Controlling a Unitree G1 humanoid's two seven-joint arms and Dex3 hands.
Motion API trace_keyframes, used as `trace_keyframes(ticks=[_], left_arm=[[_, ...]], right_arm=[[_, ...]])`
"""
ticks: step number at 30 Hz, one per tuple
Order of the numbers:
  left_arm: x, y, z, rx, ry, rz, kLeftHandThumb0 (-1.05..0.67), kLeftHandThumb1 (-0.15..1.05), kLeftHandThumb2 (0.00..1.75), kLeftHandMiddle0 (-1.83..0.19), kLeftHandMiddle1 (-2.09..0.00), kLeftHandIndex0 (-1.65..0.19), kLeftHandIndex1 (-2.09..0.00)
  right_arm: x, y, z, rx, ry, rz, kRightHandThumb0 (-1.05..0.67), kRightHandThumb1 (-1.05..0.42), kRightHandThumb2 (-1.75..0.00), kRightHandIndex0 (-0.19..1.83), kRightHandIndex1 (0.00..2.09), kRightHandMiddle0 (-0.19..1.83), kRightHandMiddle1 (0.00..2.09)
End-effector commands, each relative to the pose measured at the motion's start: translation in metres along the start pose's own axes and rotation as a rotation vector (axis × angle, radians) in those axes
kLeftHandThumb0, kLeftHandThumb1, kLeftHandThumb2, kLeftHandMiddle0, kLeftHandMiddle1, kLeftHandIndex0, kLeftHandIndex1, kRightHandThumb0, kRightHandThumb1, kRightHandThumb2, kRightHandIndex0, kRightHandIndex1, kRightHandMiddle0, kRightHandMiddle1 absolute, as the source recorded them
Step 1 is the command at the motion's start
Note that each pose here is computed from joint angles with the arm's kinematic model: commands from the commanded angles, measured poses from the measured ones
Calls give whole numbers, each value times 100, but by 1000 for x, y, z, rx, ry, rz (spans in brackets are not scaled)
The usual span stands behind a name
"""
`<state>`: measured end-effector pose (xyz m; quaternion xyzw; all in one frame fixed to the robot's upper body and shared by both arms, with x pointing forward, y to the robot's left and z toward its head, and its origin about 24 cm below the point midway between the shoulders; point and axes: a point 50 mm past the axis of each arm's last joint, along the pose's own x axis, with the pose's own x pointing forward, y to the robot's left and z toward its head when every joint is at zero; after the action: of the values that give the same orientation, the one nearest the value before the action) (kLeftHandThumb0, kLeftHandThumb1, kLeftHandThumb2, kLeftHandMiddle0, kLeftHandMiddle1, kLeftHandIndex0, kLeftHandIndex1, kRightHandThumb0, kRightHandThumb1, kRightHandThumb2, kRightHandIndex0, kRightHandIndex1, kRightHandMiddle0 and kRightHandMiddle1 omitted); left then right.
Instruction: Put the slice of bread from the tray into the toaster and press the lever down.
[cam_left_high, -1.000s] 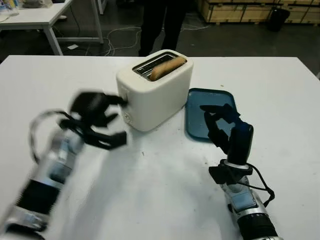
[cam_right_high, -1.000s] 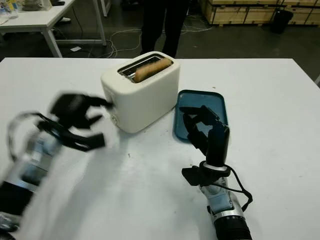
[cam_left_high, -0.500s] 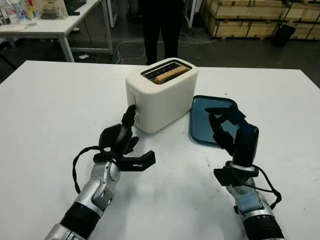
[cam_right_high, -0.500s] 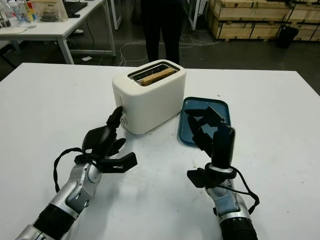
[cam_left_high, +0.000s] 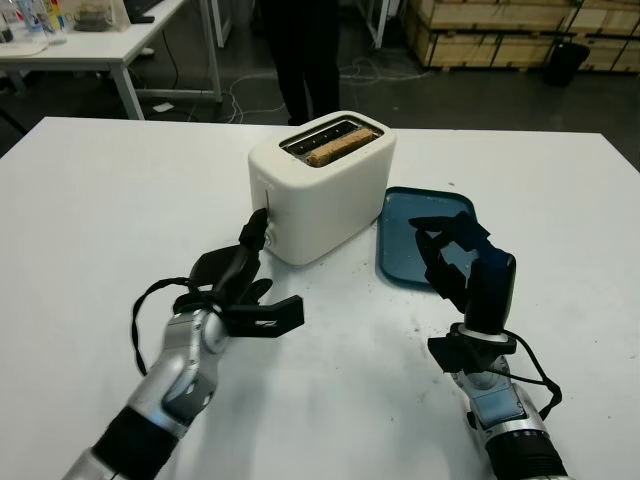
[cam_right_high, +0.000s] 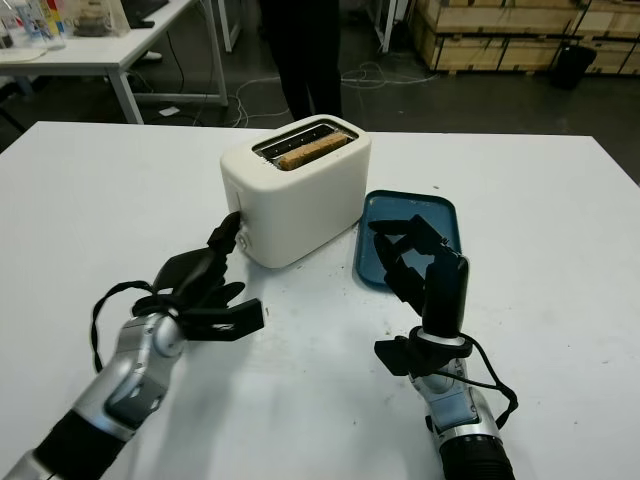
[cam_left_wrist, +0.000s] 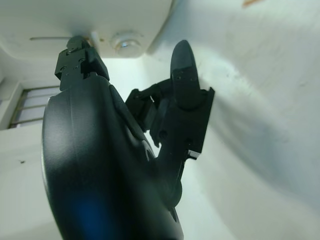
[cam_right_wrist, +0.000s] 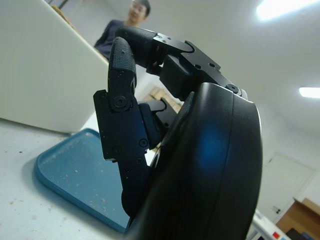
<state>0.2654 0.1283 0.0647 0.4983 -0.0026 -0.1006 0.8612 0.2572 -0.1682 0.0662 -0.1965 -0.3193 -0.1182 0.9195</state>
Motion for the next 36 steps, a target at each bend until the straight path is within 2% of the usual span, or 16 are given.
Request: trace_keyframes(ticks=[1,3,6,10,14,16,19,24,25,27,29,30,32,36], left_arm=[[-7,10,23,-67,-162,155,-24,65,93,-82,-150,-104,-6],[-11,20,25,-112,-198,313,-23,66,95,-79,-169,-102,-4],[-15,31,27,-198,-254,514,-26,74,90,-77,-174,-98,-2],[-14,44,26,-307,-301,668,-28,90,67,-75,-175,-99,-2],[-10,56,19,-373,-296,734,-35,92,58,-60,-170,-100,-2],[-8,60,16,-422,-300,740,-37,92,53,-54,-158,-99,-2],[-7,66,12,-556,-315,743,-40,92,45,-51,-145,-100,-4],[-7,65,8,-689,-337,714,-42,92,35,-50,-151,-101,-10],[-7,63,8,-699,-336,710,-42,92,34,-49,-154,-97,-23],[-9,59,7,-705,-332,716,-43,92,34,-49,-162,-58,-110],[-9,55,7,-717,-316,725,-44,92,33,-53,-171,-47,-144],[-10,53,7,-725,-306,726,-43,92,31,-59,-173,-45,-157],[-11,47,7,-746,-279,719,-42,92,31,-66,-174,-44,-170],[-12,38,7,-758,-259,706,-40,92,33,-72,-175,-43,-174]], right_arm=[[5,-2,2,18,-22,-15,-43,-92,-25,79,155,79,88],[5,-1,2,19,-21,-10,-43,-92,-25,80,153,79,87],[5,1,2,27,-19,-6,-44,-92,-25,80,148,80,85],[5,3,2,40,-11,14,-42,-92,-25,79,145,79,83],[7,4,0,86,49,12,-42,-92,-25,74,145,78,80],[9,3,-1,117,96,4,-42,-92,-25,72,149,77,77],[15,-1,-6,163,188,-12,-44,-92,-27,69,145,76,75],[34,-14,-13,256,263,-75,-40,-92,-25,70,131,78,66],[38,-16,-13,268,270,-91,-41,-92,-25,72,130,80,64],[43,-19,-13,274,279,-108,-43,-92,-23,73,125,84,58],[46,-21,-12,273,284,-113,-45,-92,-21,74,124,87,53],[47,-22,-12,272,287,-114,-46,-92,-20,76,125,90,49],[47,-22,-11,268,287,-116,-46,-92,-18,79,126,95,45],[46,-20,-9,265,276,-111,-49,-92,-18,83,128,102,38]])
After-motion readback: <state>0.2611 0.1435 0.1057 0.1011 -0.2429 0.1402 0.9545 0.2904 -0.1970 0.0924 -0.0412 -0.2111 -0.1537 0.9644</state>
